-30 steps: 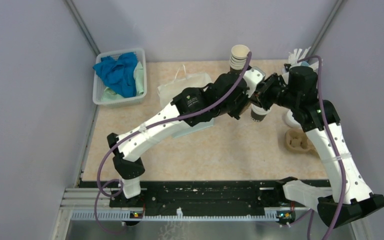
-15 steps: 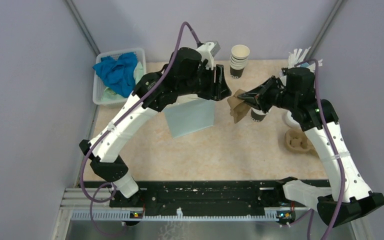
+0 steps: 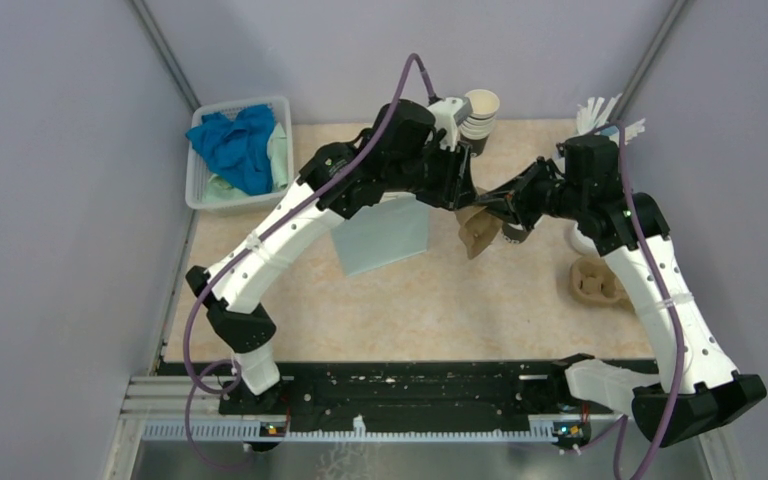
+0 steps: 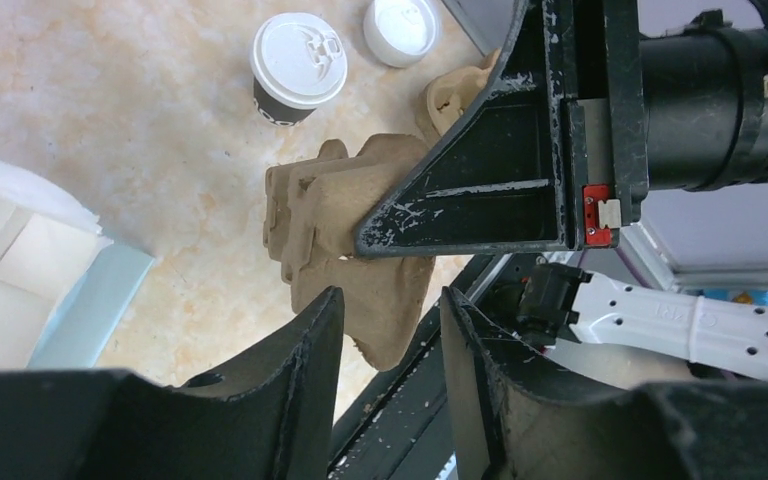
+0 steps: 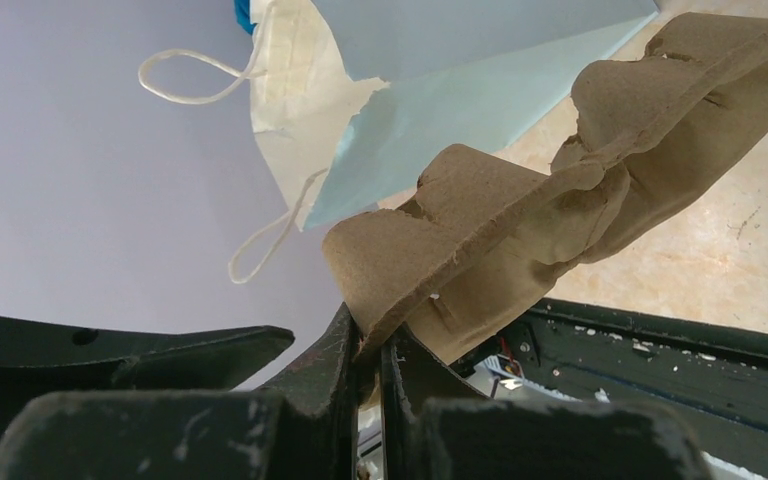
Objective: Pack the takeout coffee
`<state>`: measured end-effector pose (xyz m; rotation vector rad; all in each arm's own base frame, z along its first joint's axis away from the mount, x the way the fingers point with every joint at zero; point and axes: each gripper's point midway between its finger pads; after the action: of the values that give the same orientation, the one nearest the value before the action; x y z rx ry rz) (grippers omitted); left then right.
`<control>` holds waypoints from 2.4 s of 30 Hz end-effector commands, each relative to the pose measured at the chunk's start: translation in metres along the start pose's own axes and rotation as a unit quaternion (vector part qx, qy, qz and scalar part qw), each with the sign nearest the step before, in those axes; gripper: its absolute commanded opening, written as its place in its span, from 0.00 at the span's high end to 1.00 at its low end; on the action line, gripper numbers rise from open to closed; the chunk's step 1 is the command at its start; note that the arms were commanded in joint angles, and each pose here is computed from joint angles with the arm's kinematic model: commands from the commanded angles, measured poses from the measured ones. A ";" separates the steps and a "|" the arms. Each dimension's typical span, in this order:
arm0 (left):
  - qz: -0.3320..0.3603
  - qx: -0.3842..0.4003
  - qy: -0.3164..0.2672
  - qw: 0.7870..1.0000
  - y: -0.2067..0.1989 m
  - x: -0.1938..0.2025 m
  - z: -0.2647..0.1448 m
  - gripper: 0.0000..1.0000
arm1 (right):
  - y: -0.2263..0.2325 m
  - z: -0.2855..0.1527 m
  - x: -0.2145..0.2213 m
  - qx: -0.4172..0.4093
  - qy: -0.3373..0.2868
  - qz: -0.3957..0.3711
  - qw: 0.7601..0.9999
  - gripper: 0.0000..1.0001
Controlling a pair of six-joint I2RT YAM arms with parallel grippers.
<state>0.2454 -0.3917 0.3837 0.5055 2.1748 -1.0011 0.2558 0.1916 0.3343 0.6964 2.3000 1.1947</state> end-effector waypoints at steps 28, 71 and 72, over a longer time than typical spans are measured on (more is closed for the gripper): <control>0.113 -0.073 0.021 0.991 -0.001 0.020 0.028 0.82 | 0.015 -0.005 0.002 -0.029 0.003 0.003 1.000 1.00; -0.163 0.085 -0.255 0.949 0.035 -0.061 -0.138 1.00 | 0.002 -0.041 0.010 -0.284 0.023 -0.175 0.942 0.39; -0.165 0.086 -0.255 0.949 0.035 -0.060 -0.138 1.00 | 0.003 -0.040 0.008 -0.287 0.021 -0.172 0.942 0.40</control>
<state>0.2552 -0.2702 0.4475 -0.0540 1.8428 -1.2714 0.2247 0.1729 0.3318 0.0900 1.9591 1.5446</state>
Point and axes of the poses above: each gripper's point midway between its finger pads, its own z axis out along the fingers, its own y axis along the line the jaws close on, x = y × z, and after that the axes turned 5 degrees about -z, right-handed
